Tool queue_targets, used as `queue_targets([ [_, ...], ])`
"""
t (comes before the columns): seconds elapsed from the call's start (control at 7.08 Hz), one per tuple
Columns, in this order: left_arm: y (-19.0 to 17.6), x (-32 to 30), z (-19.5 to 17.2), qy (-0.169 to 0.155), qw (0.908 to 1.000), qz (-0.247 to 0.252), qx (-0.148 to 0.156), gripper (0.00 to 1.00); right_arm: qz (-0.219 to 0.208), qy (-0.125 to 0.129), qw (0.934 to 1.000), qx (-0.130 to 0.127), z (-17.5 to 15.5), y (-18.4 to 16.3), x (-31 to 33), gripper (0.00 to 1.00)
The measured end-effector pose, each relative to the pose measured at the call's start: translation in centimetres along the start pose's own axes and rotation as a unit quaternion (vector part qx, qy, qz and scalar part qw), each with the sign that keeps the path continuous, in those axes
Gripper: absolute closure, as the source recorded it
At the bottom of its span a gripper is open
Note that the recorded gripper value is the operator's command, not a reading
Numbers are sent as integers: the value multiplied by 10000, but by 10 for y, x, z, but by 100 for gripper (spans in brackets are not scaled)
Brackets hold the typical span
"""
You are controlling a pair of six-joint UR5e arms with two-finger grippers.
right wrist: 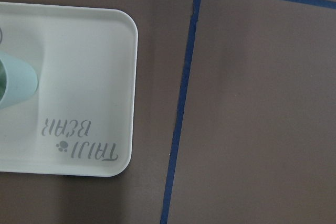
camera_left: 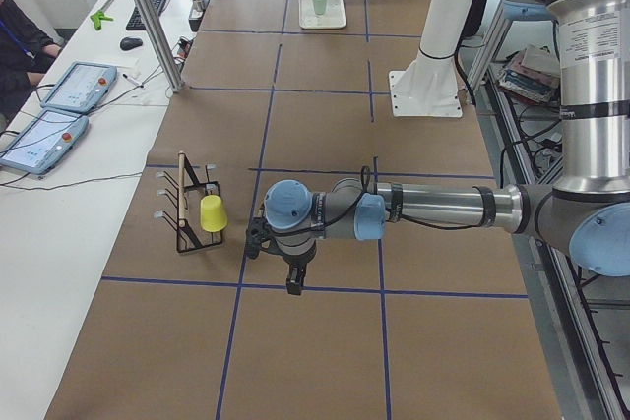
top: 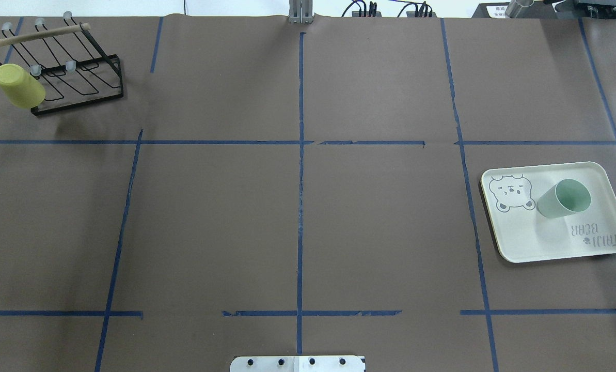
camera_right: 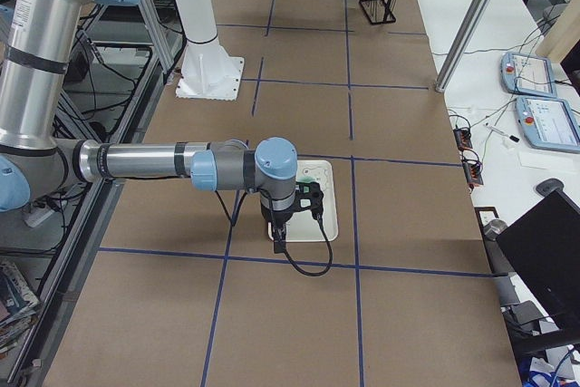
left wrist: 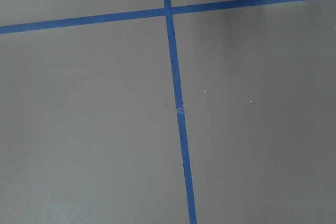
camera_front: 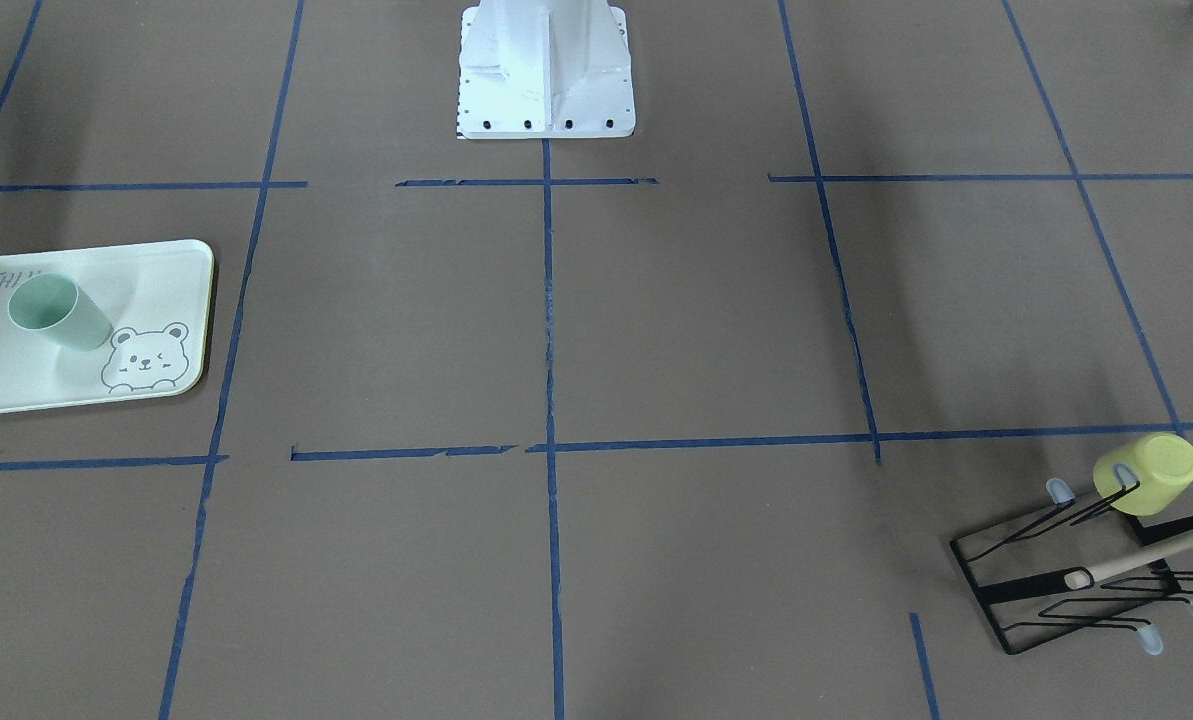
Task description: Left arm grabs green cup and hands to right arm on tray
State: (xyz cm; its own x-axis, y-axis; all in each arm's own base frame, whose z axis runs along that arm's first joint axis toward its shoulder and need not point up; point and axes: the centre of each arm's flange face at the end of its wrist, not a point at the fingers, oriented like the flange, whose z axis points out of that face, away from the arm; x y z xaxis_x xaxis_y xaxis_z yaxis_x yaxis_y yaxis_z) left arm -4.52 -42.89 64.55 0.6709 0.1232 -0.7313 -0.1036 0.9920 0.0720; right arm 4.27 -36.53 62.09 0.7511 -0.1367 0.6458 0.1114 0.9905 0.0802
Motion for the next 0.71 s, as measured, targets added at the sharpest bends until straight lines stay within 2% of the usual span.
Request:
queue_targets([
  [0.71, 5, -1, 2, -8, 10000, -2, -19, 0, -13, -18, 10000, 17, -1, -3, -1, 0],
])
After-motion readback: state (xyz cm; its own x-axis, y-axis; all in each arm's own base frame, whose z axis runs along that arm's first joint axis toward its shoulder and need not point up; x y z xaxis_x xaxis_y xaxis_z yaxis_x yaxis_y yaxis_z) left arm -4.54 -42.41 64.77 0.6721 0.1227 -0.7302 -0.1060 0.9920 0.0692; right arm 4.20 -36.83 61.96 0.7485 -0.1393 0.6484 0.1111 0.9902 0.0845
